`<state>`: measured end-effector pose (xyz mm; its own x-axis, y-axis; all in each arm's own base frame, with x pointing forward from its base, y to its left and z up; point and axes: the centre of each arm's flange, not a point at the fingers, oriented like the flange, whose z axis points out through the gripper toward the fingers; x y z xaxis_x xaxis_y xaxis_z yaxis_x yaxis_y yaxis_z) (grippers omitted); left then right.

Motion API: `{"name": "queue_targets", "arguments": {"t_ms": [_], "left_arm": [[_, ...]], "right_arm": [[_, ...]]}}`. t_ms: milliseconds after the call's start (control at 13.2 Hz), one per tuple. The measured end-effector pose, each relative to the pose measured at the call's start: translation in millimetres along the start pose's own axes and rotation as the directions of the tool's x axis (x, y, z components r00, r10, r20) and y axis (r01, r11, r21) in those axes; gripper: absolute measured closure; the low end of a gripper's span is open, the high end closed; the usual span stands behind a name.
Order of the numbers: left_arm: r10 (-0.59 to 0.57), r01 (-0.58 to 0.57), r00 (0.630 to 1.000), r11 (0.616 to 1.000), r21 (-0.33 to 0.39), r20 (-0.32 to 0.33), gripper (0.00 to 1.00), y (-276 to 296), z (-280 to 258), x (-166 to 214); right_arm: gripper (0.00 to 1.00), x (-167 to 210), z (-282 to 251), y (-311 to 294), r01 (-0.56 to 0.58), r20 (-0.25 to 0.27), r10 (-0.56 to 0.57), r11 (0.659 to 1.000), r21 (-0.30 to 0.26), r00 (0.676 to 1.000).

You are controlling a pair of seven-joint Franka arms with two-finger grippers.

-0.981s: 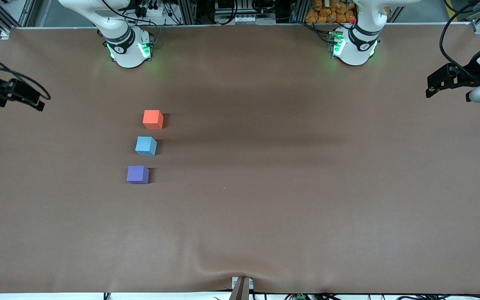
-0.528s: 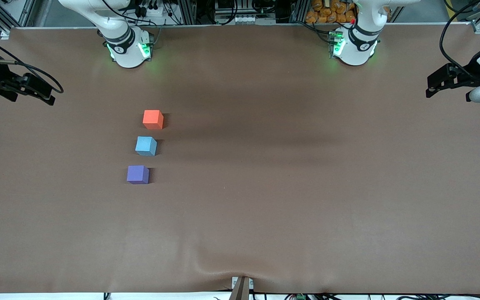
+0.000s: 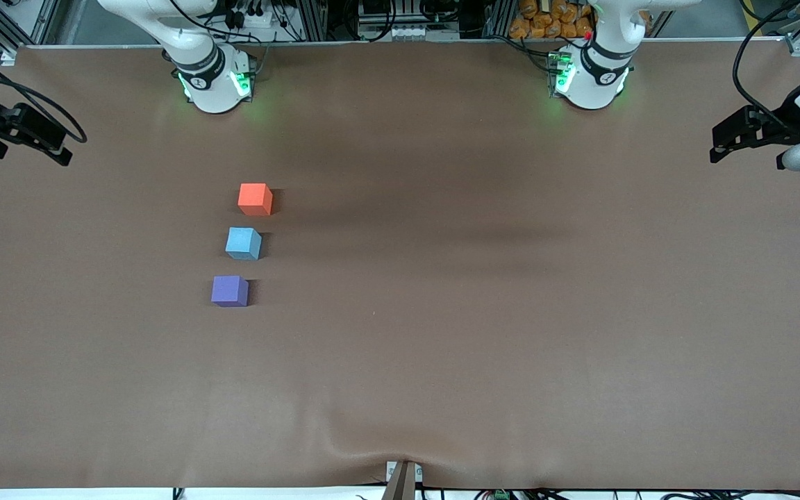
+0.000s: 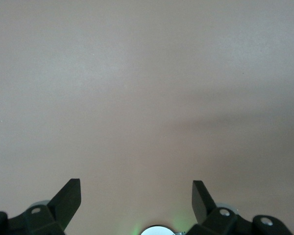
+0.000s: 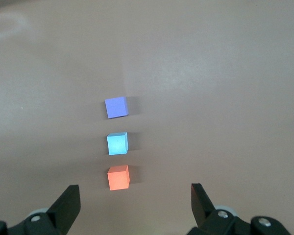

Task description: Place blue block between orange and purple blocks

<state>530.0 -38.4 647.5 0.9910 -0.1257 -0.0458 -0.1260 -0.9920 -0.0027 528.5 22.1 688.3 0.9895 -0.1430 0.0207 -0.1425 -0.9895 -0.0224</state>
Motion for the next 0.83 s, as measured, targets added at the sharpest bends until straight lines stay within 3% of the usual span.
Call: {"name": "queue_targets", "arguments": {"t_ms": [226, 830], "left_arm": [[0.000, 0.000, 1.000, 1.000, 0.000, 0.000, 0.00, 0, 0, 0], [0.000, 0.000, 1.000, 1.000, 0.000, 0.000, 0.00, 0, 0, 0]], "right_arm": [[0.00, 3, -1, 19, 0.012, 0.004, -0.012, 0.999, 0.043, 1.000], [0.00, 2, -1, 12, 0.107, 0.003, -0.107, 0.993, 0.042, 0.994]]}}
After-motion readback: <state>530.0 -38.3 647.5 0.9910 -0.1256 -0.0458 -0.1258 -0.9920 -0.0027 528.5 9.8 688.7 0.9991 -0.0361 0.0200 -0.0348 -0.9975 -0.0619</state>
